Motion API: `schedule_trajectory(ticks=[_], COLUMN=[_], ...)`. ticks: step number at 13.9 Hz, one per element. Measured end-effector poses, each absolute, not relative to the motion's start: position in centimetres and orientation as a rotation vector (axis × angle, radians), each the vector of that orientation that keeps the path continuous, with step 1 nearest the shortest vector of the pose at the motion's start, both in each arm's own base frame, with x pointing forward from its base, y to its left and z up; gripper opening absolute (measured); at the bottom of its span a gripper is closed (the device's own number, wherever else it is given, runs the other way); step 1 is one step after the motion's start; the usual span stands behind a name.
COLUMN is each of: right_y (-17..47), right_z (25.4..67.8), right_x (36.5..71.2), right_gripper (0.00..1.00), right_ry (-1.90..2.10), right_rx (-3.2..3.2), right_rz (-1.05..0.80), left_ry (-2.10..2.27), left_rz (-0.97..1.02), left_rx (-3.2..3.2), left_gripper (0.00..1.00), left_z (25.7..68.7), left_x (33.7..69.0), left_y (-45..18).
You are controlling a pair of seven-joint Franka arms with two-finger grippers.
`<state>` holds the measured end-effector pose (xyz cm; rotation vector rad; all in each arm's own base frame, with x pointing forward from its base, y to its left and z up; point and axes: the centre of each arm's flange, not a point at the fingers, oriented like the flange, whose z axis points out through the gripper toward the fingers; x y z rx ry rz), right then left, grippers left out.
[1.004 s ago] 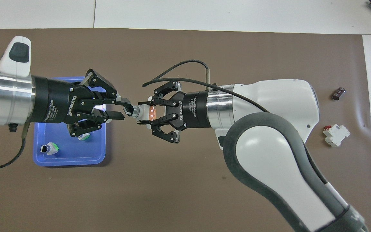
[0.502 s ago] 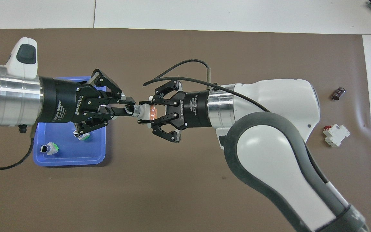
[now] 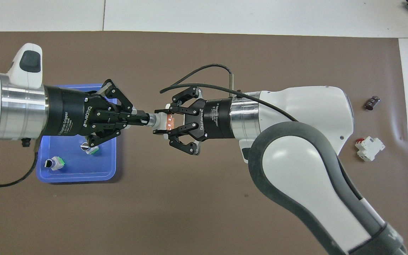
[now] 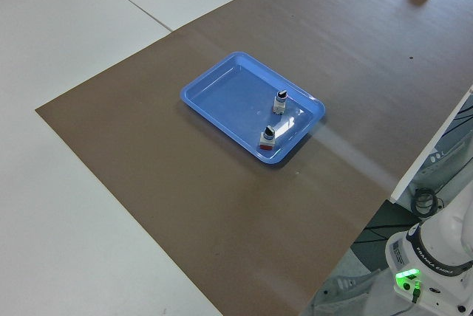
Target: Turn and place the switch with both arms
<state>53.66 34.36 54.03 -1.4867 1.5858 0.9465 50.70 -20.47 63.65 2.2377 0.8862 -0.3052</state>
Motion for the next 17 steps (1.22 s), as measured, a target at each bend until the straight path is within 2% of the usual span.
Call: schedule_trajectory(ticks=[8,17], right_y=[34.46,34.45], right_z=[53.92,53.93], right_x=[53.56,53.55], right_gripper=[0.41,0.41], right_ry=[1.586,1.586], right_rx=[-1.49,-1.49], right_rz=[0.95,0.951], left_ry=[0.918,1.407], left_rz=[-0.326,-0.524], left_rx=[2.23,2.015], left_gripper=[0.1,0.1], left_z=[63.54,63.54], left_x=[50.63,50.57], left_y=[-20.36,-20.29])
